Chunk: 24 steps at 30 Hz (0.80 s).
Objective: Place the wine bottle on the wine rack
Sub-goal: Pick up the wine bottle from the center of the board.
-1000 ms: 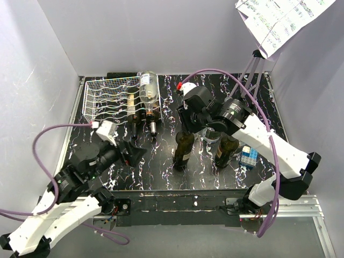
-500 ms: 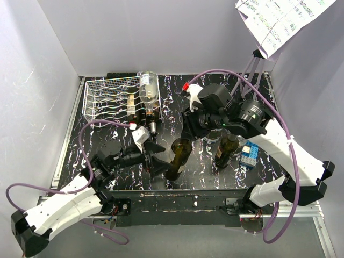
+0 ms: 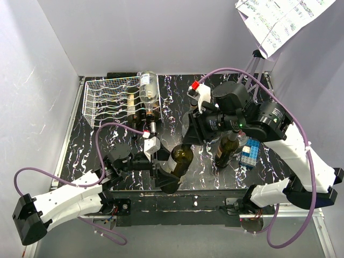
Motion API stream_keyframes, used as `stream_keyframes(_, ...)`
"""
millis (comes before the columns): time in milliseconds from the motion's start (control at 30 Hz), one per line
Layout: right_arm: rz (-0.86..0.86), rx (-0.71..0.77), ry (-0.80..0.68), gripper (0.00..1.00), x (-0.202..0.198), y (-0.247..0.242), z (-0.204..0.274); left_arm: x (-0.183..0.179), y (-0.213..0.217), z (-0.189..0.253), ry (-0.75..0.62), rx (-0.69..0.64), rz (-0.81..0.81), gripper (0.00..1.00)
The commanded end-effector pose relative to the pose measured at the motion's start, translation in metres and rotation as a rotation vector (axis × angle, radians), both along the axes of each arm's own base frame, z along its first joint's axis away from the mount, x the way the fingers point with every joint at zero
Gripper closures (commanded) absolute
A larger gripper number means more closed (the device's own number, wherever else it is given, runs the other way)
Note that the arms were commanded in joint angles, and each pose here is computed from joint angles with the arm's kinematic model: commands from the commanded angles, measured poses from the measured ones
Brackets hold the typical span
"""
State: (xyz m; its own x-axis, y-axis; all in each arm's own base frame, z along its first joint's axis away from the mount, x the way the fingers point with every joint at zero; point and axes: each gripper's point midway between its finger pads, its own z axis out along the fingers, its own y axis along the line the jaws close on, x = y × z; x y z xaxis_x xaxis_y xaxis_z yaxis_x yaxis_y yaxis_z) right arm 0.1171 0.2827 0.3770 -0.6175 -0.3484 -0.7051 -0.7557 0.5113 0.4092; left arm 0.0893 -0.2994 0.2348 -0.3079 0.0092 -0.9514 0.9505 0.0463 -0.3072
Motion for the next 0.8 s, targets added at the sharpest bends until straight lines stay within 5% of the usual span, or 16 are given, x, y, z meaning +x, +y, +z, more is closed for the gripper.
stream_keyframes(0, 0.037, 0.233, -0.042, 0.99, -0.014, 0.006, 0.061, -0.007, -0.005, 0.005, -0.022, -0.050, -0.044, 0.02)
stream_keyframes(500, 0.001, 0.301, -0.042, 0.99, -0.013, 0.007, 0.064, -0.011, -0.024, -0.006, 0.041, -0.049, -0.085, 0.07)
stream_keyframes(600, -0.001, 0.300, -0.046, 0.99, -0.014, 0.005, 0.063, -0.010, -0.022, -0.006, 0.040, -0.048, -0.072, 0.31)
stream_keyframes(700, -0.006, 0.295, -0.046, 0.99, -0.015, 0.000, 0.061, -0.007, -0.020, -0.002, 0.021, -0.048, -0.049, 0.92)
stream_keyframes(767, 0.005, 0.291, -0.049, 0.97, -0.018, -0.002, 0.057, -0.003, -0.017, 0.000, 0.007, -0.033, -0.020, 1.00)
